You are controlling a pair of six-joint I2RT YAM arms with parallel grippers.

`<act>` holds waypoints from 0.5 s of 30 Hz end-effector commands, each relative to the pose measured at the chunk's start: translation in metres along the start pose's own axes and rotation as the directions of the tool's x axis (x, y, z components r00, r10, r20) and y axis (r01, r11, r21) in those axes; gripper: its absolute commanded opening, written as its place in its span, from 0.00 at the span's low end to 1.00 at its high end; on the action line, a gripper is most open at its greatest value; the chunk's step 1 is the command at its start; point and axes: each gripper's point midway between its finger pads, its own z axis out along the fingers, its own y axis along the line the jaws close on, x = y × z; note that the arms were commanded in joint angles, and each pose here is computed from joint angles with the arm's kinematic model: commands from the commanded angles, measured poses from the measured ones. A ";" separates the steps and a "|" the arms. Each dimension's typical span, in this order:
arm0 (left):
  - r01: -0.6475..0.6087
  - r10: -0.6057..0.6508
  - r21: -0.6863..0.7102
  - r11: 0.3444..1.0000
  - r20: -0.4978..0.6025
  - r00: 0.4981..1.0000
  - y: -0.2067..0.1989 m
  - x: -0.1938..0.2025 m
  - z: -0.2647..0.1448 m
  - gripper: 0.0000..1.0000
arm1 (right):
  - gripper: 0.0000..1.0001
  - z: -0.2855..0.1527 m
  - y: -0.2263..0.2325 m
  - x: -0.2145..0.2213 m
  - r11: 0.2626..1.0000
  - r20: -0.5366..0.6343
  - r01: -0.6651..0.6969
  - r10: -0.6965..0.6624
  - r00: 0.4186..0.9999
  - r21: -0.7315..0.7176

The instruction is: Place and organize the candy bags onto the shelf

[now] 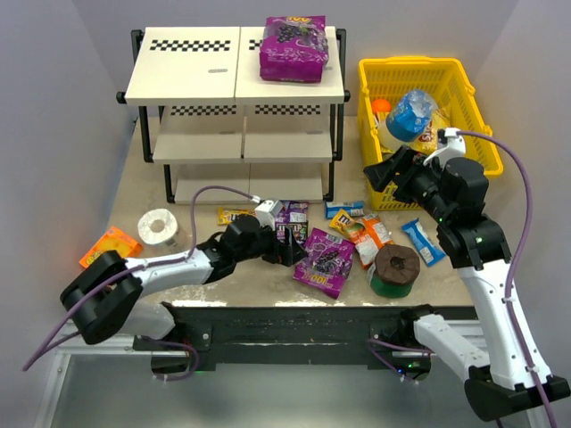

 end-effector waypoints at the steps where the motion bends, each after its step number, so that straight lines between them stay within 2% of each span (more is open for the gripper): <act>1: -0.089 0.077 0.084 0.993 0.138 0.987 -0.033 -0.042 0.023 0.96 | 0.92 -0.002 -0.002 0.020 1.000 -0.051 -0.013 0.012 0.999 -0.024; 12: -0.095 0.094 0.012 0.995 0.071 0.993 -0.010 -0.025 0.062 0.91 | 0.92 -0.011 -0.014 0.039 1.000 -0.103 0.027 -0.027 0.994 -0.002; 15: -0.089 0.088 0.022 0.996 0.028 0.996 -0.007 -0.016 0.071 0.85 | 0.92 -0.010 -0.017 0.044 1.000 -0.115 0.026 -0.025 0.993 0.005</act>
